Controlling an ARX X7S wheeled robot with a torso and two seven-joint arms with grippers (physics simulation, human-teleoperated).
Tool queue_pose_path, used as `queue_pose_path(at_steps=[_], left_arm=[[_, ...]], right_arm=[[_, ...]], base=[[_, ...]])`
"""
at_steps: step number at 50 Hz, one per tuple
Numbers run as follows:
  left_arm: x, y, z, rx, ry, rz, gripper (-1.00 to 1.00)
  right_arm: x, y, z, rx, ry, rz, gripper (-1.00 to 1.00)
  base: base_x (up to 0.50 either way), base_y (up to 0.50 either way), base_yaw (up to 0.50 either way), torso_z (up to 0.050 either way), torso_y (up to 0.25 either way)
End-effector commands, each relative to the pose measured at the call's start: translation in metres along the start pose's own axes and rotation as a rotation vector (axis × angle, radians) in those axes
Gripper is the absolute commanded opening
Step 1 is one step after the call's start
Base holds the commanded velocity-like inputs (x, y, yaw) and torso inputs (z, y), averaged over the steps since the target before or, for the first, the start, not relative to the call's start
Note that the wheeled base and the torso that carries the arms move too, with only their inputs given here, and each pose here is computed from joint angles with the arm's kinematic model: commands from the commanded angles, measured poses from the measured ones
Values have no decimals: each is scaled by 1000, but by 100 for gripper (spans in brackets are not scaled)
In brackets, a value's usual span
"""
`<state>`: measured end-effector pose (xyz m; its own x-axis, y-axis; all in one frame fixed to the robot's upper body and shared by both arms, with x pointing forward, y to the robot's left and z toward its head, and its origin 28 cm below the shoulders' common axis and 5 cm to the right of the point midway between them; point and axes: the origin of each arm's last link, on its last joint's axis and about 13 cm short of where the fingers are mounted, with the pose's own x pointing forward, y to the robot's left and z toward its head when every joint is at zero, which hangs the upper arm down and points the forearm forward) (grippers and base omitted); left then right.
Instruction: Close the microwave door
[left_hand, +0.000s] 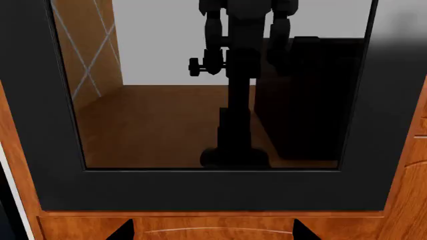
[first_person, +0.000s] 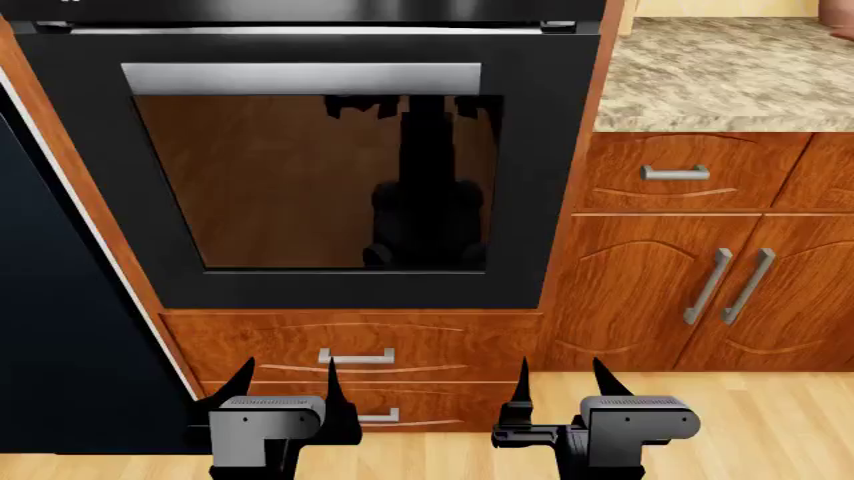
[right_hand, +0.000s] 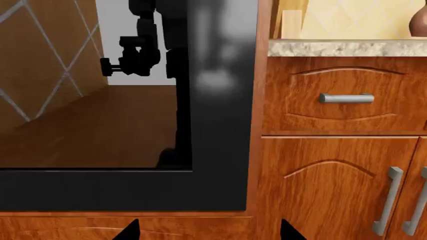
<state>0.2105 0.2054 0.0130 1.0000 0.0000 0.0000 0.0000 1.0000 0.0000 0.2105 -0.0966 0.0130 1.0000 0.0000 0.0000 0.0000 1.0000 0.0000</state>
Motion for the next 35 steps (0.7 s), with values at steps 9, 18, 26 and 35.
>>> queue_pose_path(at_steps=[9, 18, 26, 35], left_arm=[[0, -1, 10, 0, -42, -14, 100], [7, 3, 52, -25, -170, -13, 100], [0, 5, 106, -68, -317, -39, 100], [-13, 13, 171, -154, -484, -54, 100]], right_arm=[[1, -2, 11, 1, -38, -7, 100], [3, -6, 55, -53, -166, -19, 100], [0, -9, 104, -116, -305, -24, 100], [-13, -4, 155, -202, -448, 5, 100]], base=[[0, 0, 0, 0, 0], [0, 0, 0, 0, 0], [0, 0, 0, 0, 0], [0, 0, 0, 0, 0]])
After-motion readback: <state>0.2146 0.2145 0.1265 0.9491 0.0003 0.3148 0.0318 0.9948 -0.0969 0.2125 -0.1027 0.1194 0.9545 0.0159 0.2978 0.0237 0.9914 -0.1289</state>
